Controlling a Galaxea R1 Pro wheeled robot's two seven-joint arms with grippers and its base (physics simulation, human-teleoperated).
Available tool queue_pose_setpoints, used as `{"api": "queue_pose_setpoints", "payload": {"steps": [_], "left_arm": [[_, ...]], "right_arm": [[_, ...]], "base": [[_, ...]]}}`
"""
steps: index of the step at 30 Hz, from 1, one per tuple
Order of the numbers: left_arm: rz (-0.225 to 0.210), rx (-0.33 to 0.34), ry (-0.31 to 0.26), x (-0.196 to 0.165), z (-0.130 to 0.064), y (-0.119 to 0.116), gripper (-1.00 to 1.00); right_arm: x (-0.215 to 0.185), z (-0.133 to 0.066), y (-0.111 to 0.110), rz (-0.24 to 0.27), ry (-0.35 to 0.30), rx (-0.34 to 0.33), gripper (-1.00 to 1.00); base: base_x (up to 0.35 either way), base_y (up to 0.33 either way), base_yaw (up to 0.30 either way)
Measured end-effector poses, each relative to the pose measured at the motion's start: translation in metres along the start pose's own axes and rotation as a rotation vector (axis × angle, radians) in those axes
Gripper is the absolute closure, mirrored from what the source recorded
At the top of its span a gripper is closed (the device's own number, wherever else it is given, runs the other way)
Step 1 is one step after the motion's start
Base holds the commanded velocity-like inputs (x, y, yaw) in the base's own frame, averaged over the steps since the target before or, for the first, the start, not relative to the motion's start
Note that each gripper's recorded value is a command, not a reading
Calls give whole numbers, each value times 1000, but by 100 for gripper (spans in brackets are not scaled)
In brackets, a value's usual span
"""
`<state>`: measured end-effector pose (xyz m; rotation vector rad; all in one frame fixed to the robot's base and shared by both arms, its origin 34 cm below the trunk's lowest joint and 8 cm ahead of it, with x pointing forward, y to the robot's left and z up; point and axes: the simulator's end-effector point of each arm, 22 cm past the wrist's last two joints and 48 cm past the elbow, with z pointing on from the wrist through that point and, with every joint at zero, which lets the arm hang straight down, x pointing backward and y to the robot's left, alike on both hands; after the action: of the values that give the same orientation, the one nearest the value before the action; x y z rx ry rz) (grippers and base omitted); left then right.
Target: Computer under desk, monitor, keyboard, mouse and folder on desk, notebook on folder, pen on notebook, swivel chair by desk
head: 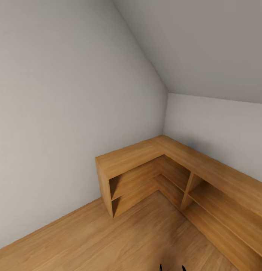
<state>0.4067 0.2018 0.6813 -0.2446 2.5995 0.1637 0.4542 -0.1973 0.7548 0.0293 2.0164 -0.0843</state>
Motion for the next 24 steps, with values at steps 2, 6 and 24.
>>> {"api": "queue_pose_setpoints", "payload": {"steps": [2, 6, 24], "left_arm": [[0, 0, 0, 0, 0, 0, -100], [-1, -1, 0, 0, 0, 0, -100], [-2, -1, -2, -1, 0, 0, -100]], "right_arm": [[0, 0, 1, 0, 0, -5, -100], [0, 0, 2, -1, 0, -13, -100], [0, 0, 8, -2, 0, -42, -100]], "base": [[323, 10, -290], [317, 66, -290], [35, 127, -291]]}}
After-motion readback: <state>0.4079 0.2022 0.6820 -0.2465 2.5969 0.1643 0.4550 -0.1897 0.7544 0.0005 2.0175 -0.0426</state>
